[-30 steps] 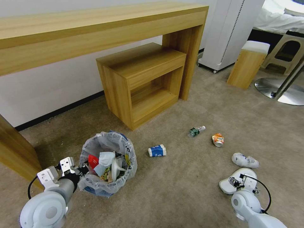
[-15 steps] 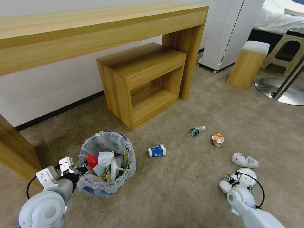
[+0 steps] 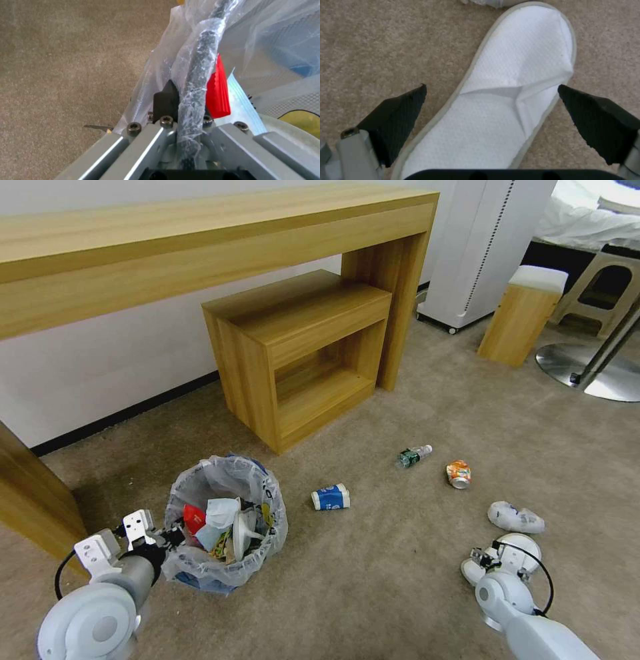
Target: Pick up the trash bin and place the garbage on the floor into it.
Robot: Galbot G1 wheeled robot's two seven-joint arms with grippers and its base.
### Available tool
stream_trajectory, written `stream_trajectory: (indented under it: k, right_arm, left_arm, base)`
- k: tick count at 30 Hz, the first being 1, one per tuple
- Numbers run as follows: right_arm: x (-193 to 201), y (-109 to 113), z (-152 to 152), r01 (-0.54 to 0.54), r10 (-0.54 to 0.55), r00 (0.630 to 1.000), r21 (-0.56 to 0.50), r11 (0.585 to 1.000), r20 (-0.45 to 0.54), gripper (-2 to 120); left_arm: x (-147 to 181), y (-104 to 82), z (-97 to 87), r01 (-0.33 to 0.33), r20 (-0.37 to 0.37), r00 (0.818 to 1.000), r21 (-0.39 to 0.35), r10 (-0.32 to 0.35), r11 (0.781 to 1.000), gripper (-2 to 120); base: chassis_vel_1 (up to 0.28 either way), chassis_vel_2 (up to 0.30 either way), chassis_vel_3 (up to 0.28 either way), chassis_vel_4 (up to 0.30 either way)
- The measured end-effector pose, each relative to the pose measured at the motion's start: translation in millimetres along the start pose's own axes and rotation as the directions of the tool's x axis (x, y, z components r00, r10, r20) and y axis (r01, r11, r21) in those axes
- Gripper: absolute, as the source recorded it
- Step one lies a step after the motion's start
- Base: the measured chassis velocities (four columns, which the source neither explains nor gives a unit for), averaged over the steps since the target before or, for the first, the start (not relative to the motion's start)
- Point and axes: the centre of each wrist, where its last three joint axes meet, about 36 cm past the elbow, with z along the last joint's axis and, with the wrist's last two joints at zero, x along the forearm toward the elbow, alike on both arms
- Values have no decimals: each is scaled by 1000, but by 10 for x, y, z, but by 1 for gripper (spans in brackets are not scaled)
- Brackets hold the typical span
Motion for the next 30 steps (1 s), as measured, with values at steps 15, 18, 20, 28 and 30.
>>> stream_trajectory:
  k: [15, 18, 20, 28, 30]
  right_arm:
    - [-66, 102, 15, 15, -15, 1000, 12, 1000, -8, 100]
    - [-69, 99, 11, 15, -14, 1000, 12, 1000, -7, 100]
    - [-73, 93, 10, 13, -13, 1000, 12, 1000, -7, 100]
    - [-126, -56, 30, -29, 29, 1000, 17, 999, 4, 100]
    - [-136, -77, 23, -33, 33, 999, 16, 999, 6, 100]
  left_arm:
    - [81, -26, -16, -7, 12, 1000, 6, 7, 1000, 0]
    - [88, -25, -21, -7, 14, 1000, 6, 7, 1000, 0]
    - [89, -23, -23, -7, 14, 1000, 6, 7, 1000, 0]
    - [68, -19, -35, -7, 18, 1000, 8, 7, 1000, 0]
    - [63, -20, -33, -8, 17, 1000, 8, 7, 1000, 0]
  base:
    - [0, 0, 0, 0]
    - [0, 0, 0, 0]
    - [0, 0, 0, 0]
    - [0, 0, 0, 0]
    - [0, 0, 0, 0]
